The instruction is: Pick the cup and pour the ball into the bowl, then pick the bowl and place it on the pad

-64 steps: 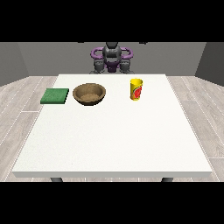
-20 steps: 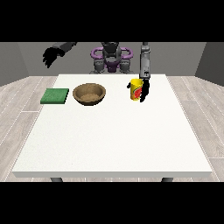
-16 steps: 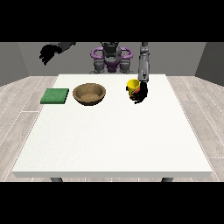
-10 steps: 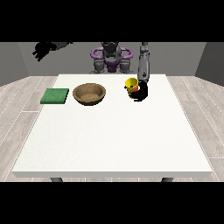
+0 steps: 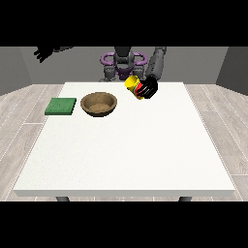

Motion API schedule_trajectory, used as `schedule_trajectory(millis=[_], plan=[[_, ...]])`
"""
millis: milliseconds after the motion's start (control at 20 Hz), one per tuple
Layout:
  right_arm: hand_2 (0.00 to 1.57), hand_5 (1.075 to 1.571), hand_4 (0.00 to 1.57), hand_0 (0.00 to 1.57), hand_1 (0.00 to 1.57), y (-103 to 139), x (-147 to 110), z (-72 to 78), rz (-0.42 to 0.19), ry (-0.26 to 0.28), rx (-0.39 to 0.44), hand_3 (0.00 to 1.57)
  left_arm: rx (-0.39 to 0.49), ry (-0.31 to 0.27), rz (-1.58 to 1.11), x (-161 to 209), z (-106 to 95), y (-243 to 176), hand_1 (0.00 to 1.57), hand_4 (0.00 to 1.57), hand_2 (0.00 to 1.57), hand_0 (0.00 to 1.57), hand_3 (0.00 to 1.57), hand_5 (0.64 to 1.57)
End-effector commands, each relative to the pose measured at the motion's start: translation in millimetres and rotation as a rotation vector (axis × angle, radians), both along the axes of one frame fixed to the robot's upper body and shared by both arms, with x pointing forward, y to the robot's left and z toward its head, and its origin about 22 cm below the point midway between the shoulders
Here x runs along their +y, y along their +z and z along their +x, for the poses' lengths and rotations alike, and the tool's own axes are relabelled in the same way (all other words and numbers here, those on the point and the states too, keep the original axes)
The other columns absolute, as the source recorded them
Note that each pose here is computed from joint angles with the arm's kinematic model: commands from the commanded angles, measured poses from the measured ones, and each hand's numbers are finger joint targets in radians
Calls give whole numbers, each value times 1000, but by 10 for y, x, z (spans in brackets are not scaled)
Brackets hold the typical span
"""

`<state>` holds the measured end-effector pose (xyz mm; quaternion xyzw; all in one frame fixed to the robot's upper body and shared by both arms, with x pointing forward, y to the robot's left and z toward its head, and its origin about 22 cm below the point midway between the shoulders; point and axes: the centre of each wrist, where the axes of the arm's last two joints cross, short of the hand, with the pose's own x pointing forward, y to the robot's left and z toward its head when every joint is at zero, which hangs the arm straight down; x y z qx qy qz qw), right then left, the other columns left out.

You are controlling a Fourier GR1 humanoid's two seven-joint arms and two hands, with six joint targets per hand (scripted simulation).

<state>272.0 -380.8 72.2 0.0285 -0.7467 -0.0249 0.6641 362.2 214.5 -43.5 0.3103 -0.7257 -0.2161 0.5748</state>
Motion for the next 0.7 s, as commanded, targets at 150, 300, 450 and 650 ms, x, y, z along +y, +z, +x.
schedule_trajectory(millis=[150,300,450,650], plan=[[0,1561,675,0,0,-171,-212,8,19,-13,74,83,21,11,407,-596,156,123,1357,1456,1571,1357,1571,1535],[0,1559,688,0,0,-442,-280,-119,43,-48,101,74,58,-4,479,-925,161,170,1357,1456,1571,1357,1571,1535],[0,1559,685,0,0,-419,-342,-77,49,-15,118,0,71,-3,586,-1198,152,219,1361,1441,1571,1361,1571,1545],[0,1560,699,0,0,-305,-414,75,49,-13,75,172,35,24,743,-1472,323,615,1311,1470,1571,1311,1571,1529]])
